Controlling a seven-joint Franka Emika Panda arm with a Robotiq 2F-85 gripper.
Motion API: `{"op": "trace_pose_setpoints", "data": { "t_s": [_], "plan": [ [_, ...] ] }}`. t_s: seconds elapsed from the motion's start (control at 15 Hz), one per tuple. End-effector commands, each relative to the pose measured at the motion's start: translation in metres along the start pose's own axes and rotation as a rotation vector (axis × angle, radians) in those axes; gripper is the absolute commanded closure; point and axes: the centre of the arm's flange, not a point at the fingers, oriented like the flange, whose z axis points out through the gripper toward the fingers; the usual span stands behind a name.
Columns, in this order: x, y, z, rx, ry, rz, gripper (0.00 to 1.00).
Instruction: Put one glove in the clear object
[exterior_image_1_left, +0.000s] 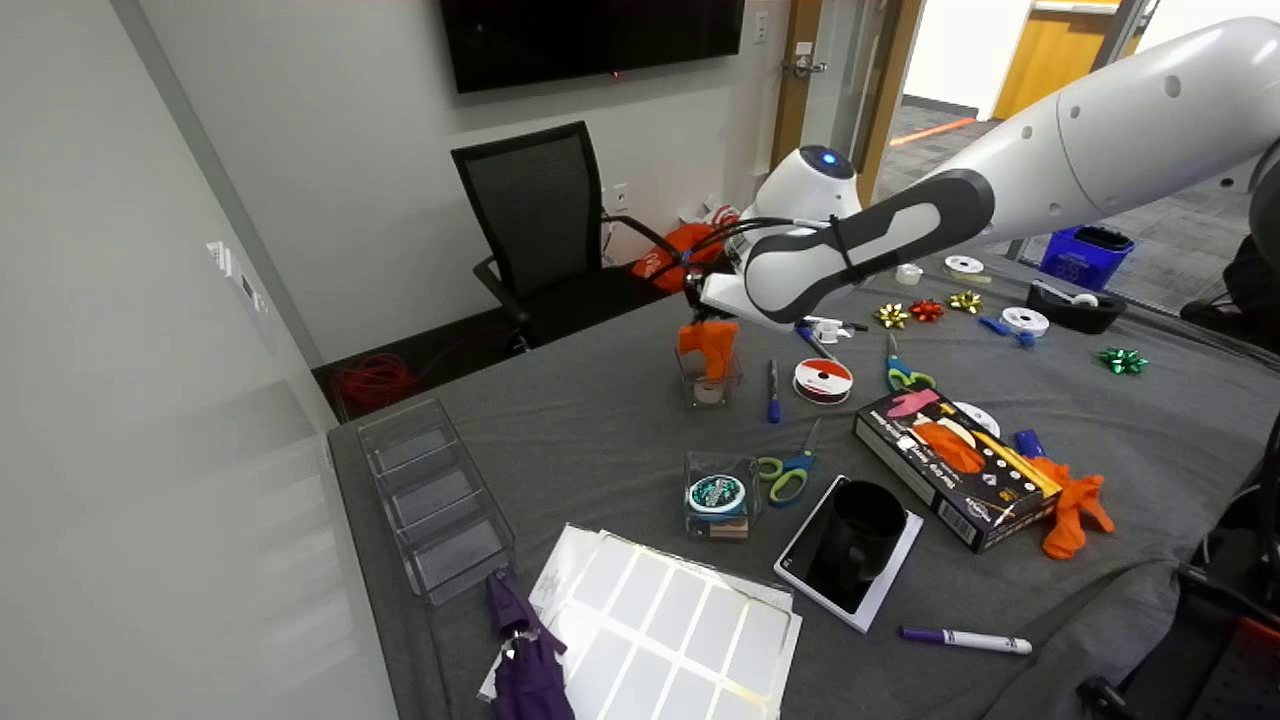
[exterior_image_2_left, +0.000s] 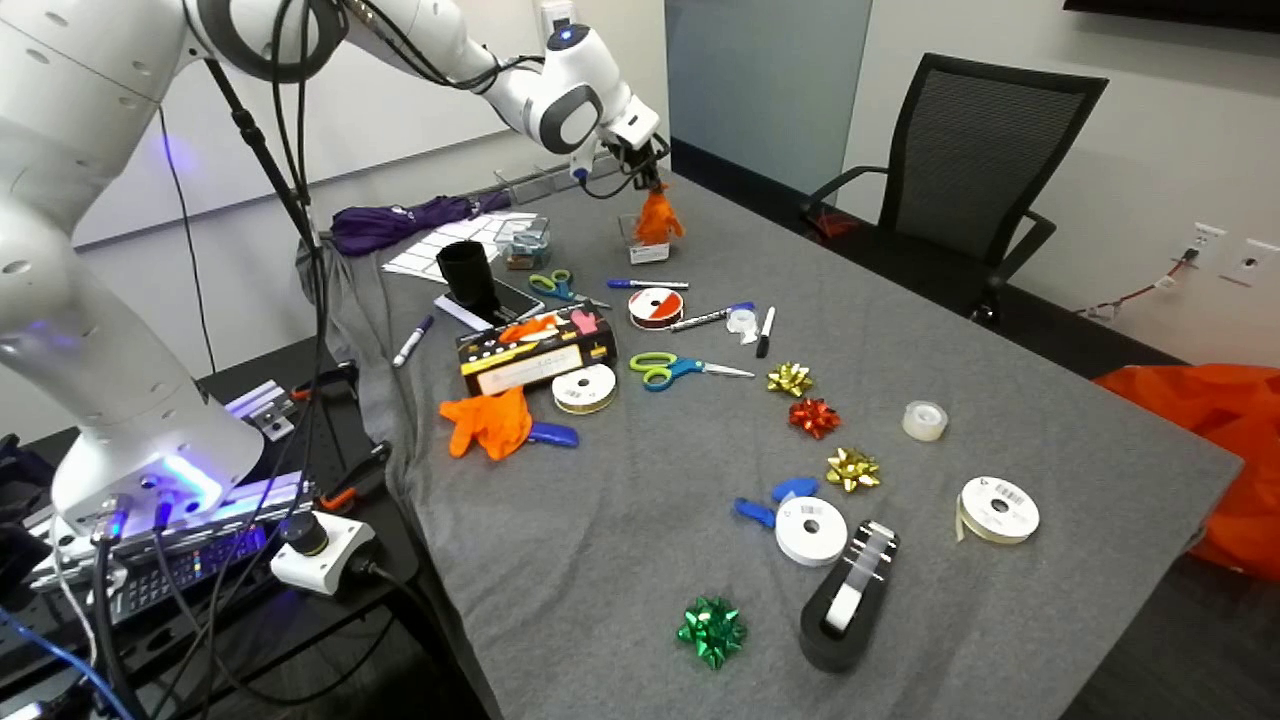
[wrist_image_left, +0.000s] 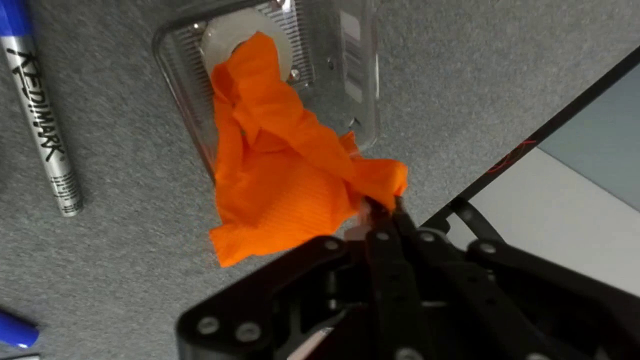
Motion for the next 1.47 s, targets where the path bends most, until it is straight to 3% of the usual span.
{"op": "trace_pose_setpoints", "data": {
  "t_s": [0.0,0.07,0.2,0.8,1.4],
  "plan": [
    [-0.020,0.021,-0.014,-0.014,-0.013,-0.081,1.00],
    [-0.021,0.025,-0.013,-0.033,-0.013,-0.092,0.73],
    [-0.021,0.029,-0.014,-0.058,-0.020,-0.103,0.66],
    [-0.002,-0.001,-0.076,-0.119,-0.039,-0.082,0.03],
    [0.009,-0.019,-0.127,-0.180,-0.034,-0.121,0.00]
  ]
}}
